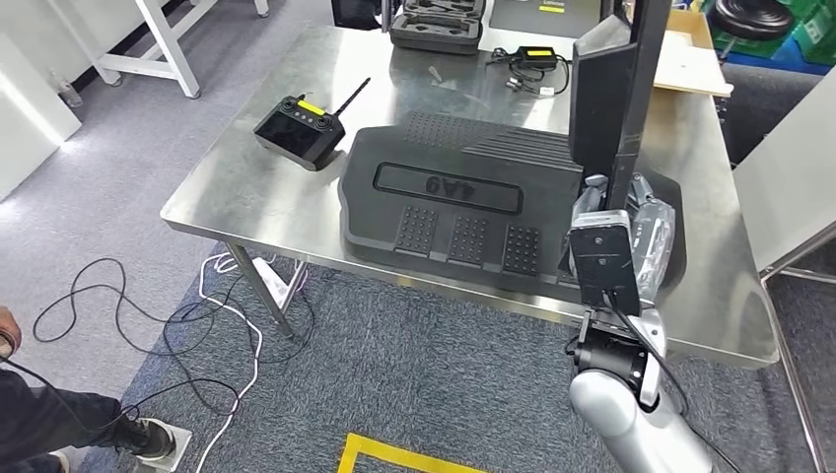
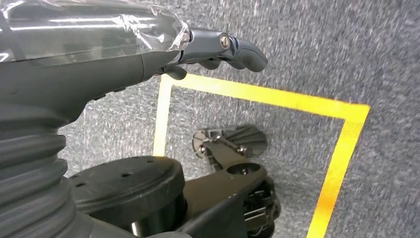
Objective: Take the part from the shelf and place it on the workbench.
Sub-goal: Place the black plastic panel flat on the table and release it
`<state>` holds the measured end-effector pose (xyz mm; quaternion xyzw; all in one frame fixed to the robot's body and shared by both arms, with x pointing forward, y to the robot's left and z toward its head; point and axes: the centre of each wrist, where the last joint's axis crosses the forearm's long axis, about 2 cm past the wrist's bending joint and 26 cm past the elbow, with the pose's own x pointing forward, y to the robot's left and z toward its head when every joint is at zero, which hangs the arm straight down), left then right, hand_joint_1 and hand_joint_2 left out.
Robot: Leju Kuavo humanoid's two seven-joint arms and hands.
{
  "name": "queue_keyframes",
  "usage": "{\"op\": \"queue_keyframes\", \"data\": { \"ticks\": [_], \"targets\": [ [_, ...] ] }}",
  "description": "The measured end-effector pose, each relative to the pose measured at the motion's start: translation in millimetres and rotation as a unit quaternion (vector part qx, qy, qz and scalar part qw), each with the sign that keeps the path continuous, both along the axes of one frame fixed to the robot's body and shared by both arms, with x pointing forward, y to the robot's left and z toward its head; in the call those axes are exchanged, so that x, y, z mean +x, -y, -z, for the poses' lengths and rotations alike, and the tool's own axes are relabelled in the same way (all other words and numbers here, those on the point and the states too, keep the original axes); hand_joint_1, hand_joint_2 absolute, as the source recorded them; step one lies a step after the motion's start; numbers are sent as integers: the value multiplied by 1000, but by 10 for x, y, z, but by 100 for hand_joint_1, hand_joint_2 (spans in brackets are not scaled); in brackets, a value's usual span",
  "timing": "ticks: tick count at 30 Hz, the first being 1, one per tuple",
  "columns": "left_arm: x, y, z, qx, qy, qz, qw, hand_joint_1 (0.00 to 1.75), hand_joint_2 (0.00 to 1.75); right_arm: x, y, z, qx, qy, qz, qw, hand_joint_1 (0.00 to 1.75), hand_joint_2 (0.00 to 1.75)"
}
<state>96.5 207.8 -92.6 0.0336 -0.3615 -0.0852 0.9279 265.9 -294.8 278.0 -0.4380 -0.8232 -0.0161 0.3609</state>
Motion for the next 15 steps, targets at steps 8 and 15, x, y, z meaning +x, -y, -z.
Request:
{"op": "queue_keyframes", "data": {
  "ticks": [8,15],
  "targets": [
    [12,1,-3,-1,1,0,1000,0,175,7,3,-11,2,-1,2,1000,175,175],
    [-22,1,5,-1,-2,2,1000,0,175,19,0,-31,6,-2,4,1000,175,175]
  ]
}}
